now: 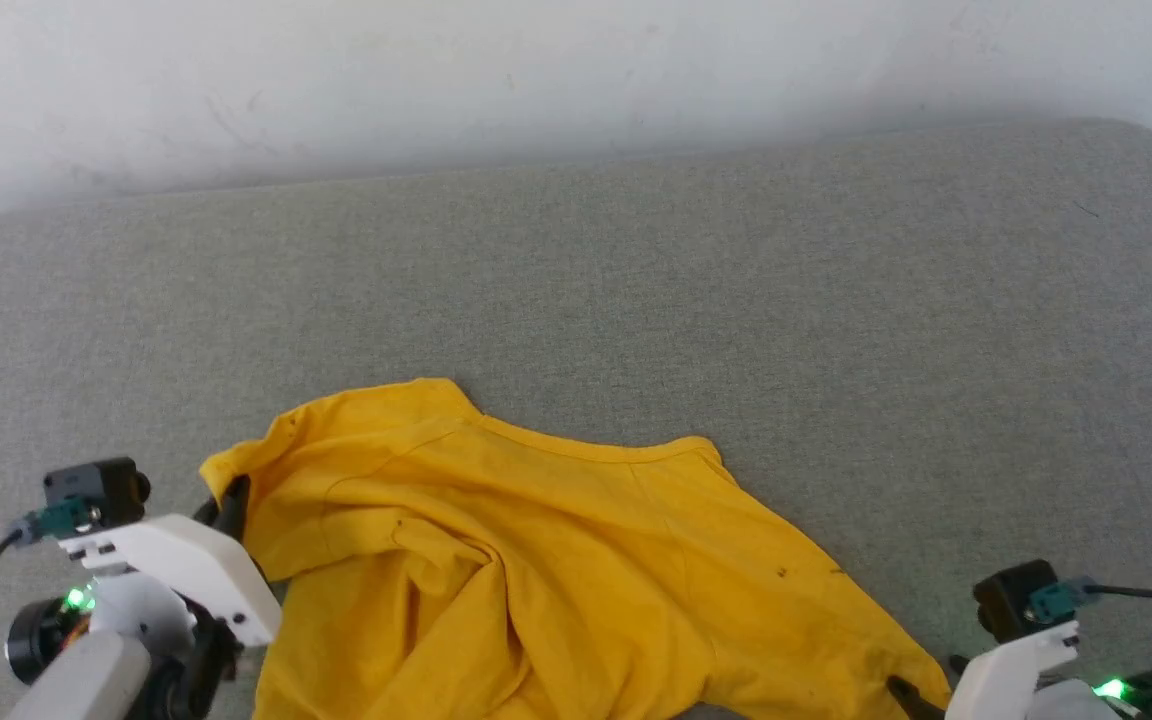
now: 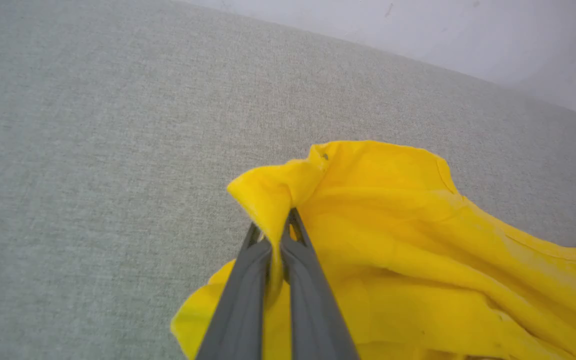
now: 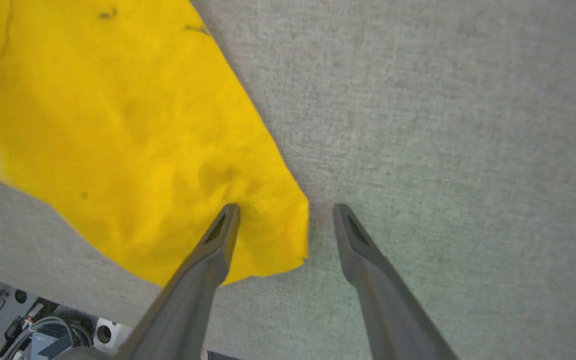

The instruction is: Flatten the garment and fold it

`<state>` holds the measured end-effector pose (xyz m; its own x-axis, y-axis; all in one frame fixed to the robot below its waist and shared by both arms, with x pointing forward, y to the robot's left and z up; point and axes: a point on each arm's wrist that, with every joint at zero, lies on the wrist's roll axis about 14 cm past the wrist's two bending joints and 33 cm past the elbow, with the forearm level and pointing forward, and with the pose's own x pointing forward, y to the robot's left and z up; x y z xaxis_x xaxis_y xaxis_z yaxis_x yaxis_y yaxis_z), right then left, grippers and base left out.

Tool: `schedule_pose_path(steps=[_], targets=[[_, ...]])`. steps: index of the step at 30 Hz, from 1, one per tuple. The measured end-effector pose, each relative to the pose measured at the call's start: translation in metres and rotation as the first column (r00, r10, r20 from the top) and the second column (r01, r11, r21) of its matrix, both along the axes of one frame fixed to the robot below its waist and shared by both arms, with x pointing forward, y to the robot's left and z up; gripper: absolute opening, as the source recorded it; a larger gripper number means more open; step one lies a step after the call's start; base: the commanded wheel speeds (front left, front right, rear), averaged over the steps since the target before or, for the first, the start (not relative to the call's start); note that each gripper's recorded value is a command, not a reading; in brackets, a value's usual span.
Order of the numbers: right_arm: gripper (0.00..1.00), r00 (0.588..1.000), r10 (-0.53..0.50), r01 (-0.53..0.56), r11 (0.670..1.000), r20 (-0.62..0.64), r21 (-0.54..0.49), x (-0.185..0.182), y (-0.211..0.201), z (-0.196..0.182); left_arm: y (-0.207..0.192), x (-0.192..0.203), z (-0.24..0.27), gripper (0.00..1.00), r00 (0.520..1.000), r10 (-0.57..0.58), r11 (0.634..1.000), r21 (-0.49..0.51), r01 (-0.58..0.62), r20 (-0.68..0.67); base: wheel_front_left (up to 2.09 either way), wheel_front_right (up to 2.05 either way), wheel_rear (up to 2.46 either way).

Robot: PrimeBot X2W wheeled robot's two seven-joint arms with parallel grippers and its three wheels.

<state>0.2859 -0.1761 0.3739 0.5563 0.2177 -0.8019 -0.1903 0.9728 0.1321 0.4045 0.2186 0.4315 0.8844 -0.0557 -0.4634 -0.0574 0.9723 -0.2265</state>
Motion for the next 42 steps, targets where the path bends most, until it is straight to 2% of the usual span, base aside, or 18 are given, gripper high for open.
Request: schedule_pose_path(steps=[6,7,8,9,14,17,19,22,25,28,34,37,42], targets=[[1.00,0.995,0.050,-0.050,0.999,-0.090,0.005,0.006,0.007,-0.019,-0.008,-0.013,0.009,0.00,1.000,0.009,1.000,-0.027,-0.008,0.026,0.00,0.00,0.00],[0.44,0.992,0.059,-0.058,0.998,-0.111,0.011,0.006,0.008,-0.022,-0.009,-0.014,0.012,0.00,0.999,0.008,0.999,-0.031,-0.007,0.033,0.00,0.00,0.00],[0.15,0.990,0.070,-0.069,0.998,-0.125,0.012,0.006,0.009,-0.023,-0.009,-0.014,0.014,0.00,0.999,0.009,0.999,-0.034,-0.008,0.039,0.00,0.00,0.00],[0.00,0.987,0.076,-0.074,0.997,-0.139,0.019,0.006,0.010,-0.025,-0.009,-0.015,0.016,0.00,0.999,0.011,0.999,-0.035,-0.010,0.043,0.00,0.00,0.00],[0.00,0.987,0.097,-0.095,0.995,-0.130,0.027,0.012,0.014,-0.020,-0.005,-0.020,0.023,0.00,0.998,0.010,1.000,-0.025,-0.009,0.063,0.00,0.00,0.00],[0.00,0.995,0.102,-0.102,0.995,0.006,0.011,0.033,0.012,0.005,0.006,-0.013,0.048,0.00,0.990,0.003,0.999,0.032,-0.007,0.144,0.00,0.00,0.00],[0.00,0.985,0.089,-0.086,0.996,0.147,-0.026,0.059,0.003,0.035,0.014,-0.005,0.068,0.00,0.979,-0.002,0.997,0.070,-0.012,0.203,0.00,0.00,0.00],[0.00,0.926,0.074,-0.034,0.993,0.371,-0.112,0.103,-0.022,0.094,0.025,0.013,0.107,0.00,0.952,-0.015,0.992,0.125,-0.024,0.307,0.00,0.00,0.00],[0.00,0.861,0.060,0.016,0.989,0.506,-0.145,0.134,-0.037,0.138,0.034,0.033,0.143,0.00,0.925,-0.038,0.983,0.181,-0.033,0.379,0.00,0.00,0.00],[0.00,0.789,0.042,0.056,0.989,0.613,-0.140,0.166,-0.045,0.177,0.036,0.058,0.172,0.00,0.899,-0.074,0.977,0.214,-0.022,0.431,0.00,0.00,0.00],[0.00,0.611,0.028,0.093,0.990,0.791,-0.107,0.236,-0.048,0.256,0.044,0.119,0.222,0.00,0.844,-0.083,0.971,0.233,-0.051,0.530,0.00,0.00,0.00],[0.00,0.488,0.037,0.119,0.987,0.872,-0.108,0.266,-0.052,0.303,0.047,0.149,0.254,0.00,0.793,-0.075,0.967,0.237,-0.089,0.605,0.00,0.00,0.00],[0.00,0.271,0.062,0.151,0.983,0.961,-0.106,0.303,-0.053,0.372,0.049,0.188,0.305,0.00,0.673,-0.068,0.960,0.231,-0.156,0.736,0.00,0.00,0.00]])
